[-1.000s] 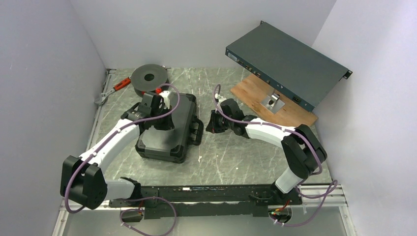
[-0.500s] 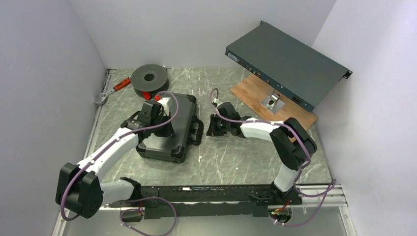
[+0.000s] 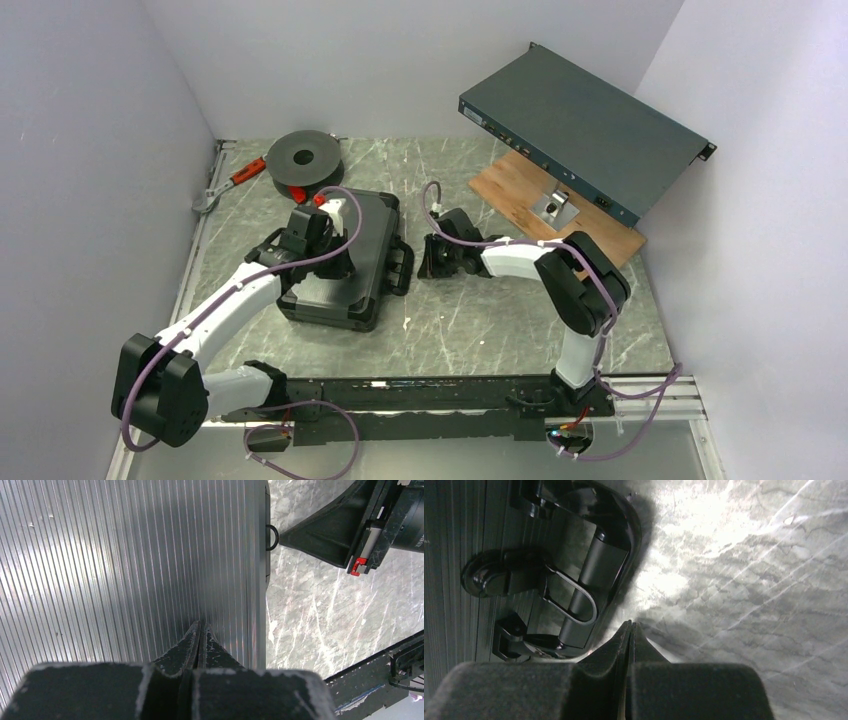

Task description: Pack up texas hold em set

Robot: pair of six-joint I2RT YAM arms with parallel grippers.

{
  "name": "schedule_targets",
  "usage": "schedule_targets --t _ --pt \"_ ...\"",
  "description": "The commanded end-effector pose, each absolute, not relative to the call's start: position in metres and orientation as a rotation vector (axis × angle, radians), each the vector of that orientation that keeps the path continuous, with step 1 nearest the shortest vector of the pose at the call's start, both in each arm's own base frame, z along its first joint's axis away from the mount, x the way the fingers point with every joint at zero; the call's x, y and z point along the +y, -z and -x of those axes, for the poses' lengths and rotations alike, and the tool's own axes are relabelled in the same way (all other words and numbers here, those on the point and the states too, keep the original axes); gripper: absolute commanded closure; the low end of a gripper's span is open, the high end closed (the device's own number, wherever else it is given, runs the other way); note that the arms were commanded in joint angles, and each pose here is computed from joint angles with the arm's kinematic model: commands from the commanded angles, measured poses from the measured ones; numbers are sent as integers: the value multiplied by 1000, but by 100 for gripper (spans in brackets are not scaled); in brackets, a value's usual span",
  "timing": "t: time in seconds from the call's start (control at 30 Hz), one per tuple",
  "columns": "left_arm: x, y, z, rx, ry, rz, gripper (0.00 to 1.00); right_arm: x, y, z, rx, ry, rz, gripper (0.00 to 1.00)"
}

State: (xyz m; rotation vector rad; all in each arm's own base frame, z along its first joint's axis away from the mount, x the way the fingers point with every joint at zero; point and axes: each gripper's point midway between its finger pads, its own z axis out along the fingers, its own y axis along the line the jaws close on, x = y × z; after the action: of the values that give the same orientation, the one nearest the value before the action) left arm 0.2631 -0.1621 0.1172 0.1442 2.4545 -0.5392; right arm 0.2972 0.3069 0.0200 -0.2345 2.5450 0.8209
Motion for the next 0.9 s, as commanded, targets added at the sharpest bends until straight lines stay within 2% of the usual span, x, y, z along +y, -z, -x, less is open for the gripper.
schedule_targets --t 0.0,0.33,0.87 --pt "-157 -93 -243 2555 506 -148 100 324 -37 -317 2469 -881 231 100" --pt "-158 -90 -241 2559 510 -147 100 340 -49 -328 2438 -948 253 100" --pt "-160 -87 -240 2559 513 -148 100 348 -66 -319 2432 -1036 295 100"
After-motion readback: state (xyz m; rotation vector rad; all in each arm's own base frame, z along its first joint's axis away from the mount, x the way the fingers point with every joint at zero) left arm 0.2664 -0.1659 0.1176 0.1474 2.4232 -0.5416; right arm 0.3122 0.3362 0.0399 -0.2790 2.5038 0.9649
